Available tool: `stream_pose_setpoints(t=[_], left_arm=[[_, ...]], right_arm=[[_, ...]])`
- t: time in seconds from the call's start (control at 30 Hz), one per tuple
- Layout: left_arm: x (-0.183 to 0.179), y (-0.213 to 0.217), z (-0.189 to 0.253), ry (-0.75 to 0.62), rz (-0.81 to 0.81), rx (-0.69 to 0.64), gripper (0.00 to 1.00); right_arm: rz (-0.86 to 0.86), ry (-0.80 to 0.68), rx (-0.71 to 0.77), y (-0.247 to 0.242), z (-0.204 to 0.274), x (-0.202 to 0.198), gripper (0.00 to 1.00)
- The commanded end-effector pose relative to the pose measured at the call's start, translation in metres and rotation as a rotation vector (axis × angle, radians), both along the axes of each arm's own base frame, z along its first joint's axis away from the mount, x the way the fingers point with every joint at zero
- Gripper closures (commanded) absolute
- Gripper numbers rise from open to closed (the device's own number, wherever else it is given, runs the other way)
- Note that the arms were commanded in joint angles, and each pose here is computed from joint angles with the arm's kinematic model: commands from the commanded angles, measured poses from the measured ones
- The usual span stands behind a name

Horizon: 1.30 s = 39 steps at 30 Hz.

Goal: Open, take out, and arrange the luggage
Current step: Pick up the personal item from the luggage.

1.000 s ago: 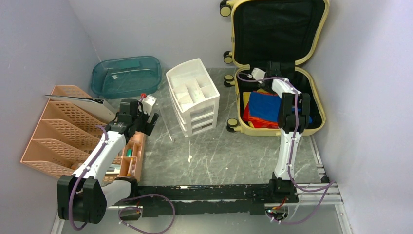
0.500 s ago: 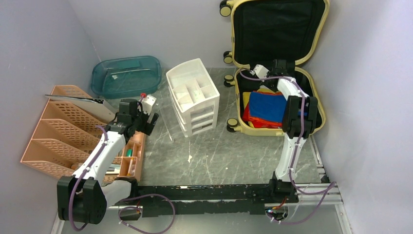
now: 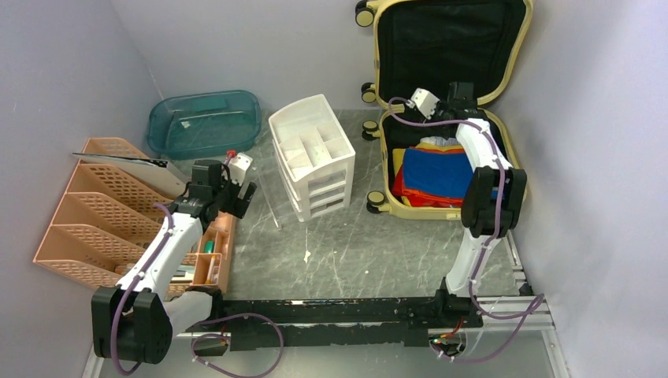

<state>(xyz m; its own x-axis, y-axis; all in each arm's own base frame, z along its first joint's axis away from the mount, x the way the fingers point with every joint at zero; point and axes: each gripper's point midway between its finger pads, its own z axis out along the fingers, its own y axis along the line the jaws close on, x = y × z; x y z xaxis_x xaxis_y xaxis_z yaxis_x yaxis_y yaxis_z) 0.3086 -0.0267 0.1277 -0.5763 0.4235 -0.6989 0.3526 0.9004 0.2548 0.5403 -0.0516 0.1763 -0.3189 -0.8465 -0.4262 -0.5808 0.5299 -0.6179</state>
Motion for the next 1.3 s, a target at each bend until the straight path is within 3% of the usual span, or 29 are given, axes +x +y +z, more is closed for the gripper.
stream_pose_setpoints(t=[0.0, 0.17, 0.43, 0.6, 0.8, 0.97, 1.07, 1.1, 1.27], left_arm=[[0.005, -0.001, 0.015, -0.047, 0.0, -0.019, 0.03], [0.003, -0.001, 0.014, -0.043, -0.003, -0.02, 0.03], [0.002, 0.001, 0.012, -0.039, 0.001, -0.025, 0.03], [0.003, 0.003, 0.011, -0.037, 0.009, -0.028, 0.03], [0.003, 0.004, 0.01, -0.034, 0.013, -0.035, 0.03], [0.002, 0.006, 0.009, -0.032, 0.016, -0.041, 0.03], [0.002, 0.006, 0.009, -0.031, 0.016, -0.044, 0.03], [0.002, 0.005, 0.009, -0.03, 0.014, -0.046, 0.03], [0.004, 0.006, 0.012, -0.036, 0.014, -0.046, 0.03]], right_arm=[[0.029, 0.138, -0.113, -0.01, -0.033, -0.002, 0.46], [0.111, 0.245, -0.201, -0.016, -0.064, 0.005, 0.34], [0.26, 0.367, -0.306, -0.021, -0.095, 0.012, 0.34], [0.246, 0.419, -0.411, -0.04, -0.125, 0.019, 0.34], [0.245, 0.413, -0.425, -0.045, -0.15, 0.034, 0.37], [0.275, 0.334, -0.404, -0.036, -0.146, 0.041, 0.53], [0.292, 0.275, -0.364, -0.026, -0.132, 0.04, 0.91], [0.308, 0.248, -0.34, -0.02, -0.124, 0.039, 0.97], [0.348, 0.161, -0.303, -0.006, -0.075, 0.027, 1.0]])
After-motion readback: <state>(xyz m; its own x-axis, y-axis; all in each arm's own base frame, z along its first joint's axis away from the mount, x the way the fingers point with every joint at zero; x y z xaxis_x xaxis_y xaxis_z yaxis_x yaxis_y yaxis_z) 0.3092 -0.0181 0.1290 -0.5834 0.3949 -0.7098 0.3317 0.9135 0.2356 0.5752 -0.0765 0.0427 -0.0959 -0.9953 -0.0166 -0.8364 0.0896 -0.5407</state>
